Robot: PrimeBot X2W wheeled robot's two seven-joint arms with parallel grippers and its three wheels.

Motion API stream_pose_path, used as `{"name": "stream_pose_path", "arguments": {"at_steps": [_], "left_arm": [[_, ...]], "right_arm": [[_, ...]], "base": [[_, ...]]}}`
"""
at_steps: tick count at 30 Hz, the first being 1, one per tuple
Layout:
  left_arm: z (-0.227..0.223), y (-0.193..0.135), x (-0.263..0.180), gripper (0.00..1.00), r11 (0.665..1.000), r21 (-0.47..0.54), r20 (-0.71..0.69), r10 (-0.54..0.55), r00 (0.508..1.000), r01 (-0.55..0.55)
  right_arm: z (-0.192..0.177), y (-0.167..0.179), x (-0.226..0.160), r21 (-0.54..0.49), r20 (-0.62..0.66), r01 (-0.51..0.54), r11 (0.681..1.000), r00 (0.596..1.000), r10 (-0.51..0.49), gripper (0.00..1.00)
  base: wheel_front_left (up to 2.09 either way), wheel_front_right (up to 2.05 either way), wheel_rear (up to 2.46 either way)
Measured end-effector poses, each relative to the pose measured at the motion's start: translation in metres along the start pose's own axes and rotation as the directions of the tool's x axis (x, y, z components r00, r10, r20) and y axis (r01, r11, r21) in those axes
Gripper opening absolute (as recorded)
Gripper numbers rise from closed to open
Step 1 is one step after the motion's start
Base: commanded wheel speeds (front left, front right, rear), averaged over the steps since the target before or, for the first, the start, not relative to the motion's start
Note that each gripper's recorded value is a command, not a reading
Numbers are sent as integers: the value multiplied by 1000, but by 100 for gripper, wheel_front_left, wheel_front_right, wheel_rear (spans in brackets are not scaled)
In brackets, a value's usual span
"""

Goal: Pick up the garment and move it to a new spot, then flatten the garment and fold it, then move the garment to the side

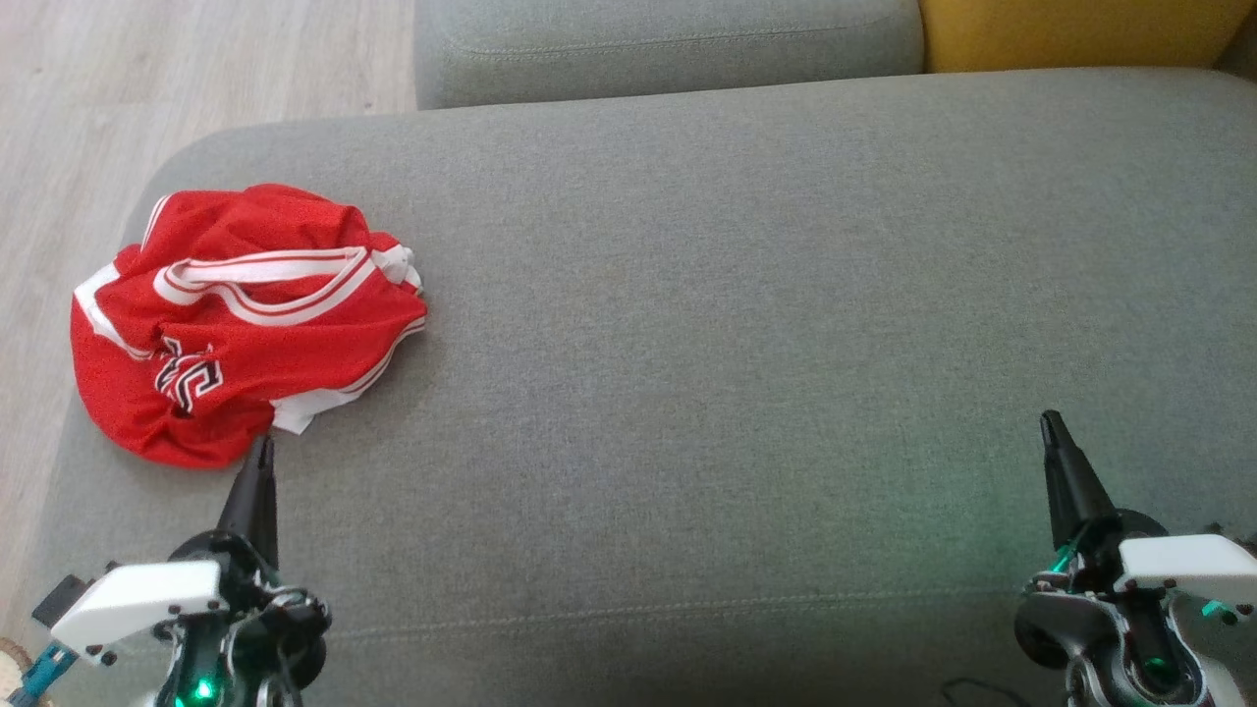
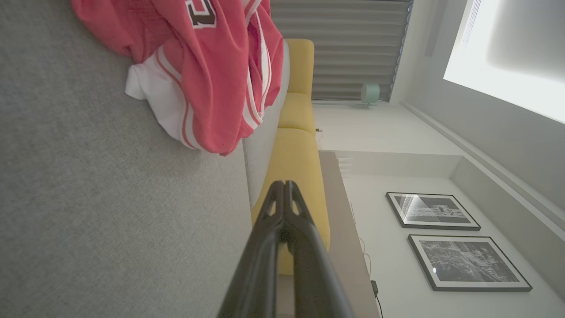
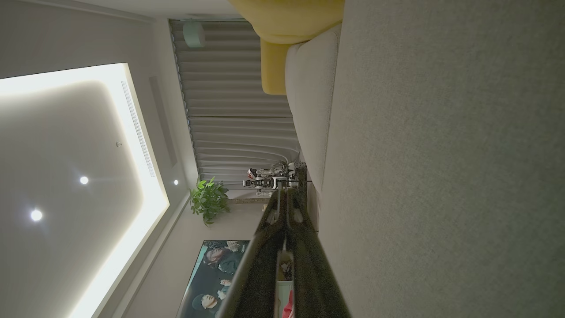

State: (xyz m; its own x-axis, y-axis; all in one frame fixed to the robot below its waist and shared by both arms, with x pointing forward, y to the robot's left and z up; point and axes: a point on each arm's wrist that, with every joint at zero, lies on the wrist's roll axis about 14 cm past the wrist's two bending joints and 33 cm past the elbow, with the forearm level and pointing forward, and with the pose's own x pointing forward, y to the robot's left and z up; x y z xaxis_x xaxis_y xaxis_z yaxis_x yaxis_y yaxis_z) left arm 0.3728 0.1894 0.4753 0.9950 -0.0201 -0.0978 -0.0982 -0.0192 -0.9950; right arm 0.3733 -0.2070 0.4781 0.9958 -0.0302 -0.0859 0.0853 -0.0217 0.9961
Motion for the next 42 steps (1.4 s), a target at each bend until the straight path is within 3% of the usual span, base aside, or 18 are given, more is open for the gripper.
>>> {"name": "stream_pose_path", "arguments": {"at_steps": [22, 23, 30, 42], "left_arm": [[0, 0, 0, 0, 1000, 0, 0, 0, 1000, 0], [0, 0, 0, 100, 1000, 0, 0, 0, 1000, 0], [-3, 58, -28, 100, 984, -28, 5, 175, 985, -174], [-8, 48, -25, 100, 989, 35, 8, 145, 989, -146]], "right_arm": [[0, 0, 0, 0, 0, 0, 1000, 1000, 0, 0], [0, 0, 0, 0, 0, 0, 1000, 1000, 0, 100], [-2, -55, -26, 16, 0, 162, 987, 987, -162, 100], [-11, -49, -22, -21, -8, 146, 989, 989, -146, 100]], "base": [[0, 0, 0], [0, 0, 0], [0, 0, 0], [0, 0, 0]]}}
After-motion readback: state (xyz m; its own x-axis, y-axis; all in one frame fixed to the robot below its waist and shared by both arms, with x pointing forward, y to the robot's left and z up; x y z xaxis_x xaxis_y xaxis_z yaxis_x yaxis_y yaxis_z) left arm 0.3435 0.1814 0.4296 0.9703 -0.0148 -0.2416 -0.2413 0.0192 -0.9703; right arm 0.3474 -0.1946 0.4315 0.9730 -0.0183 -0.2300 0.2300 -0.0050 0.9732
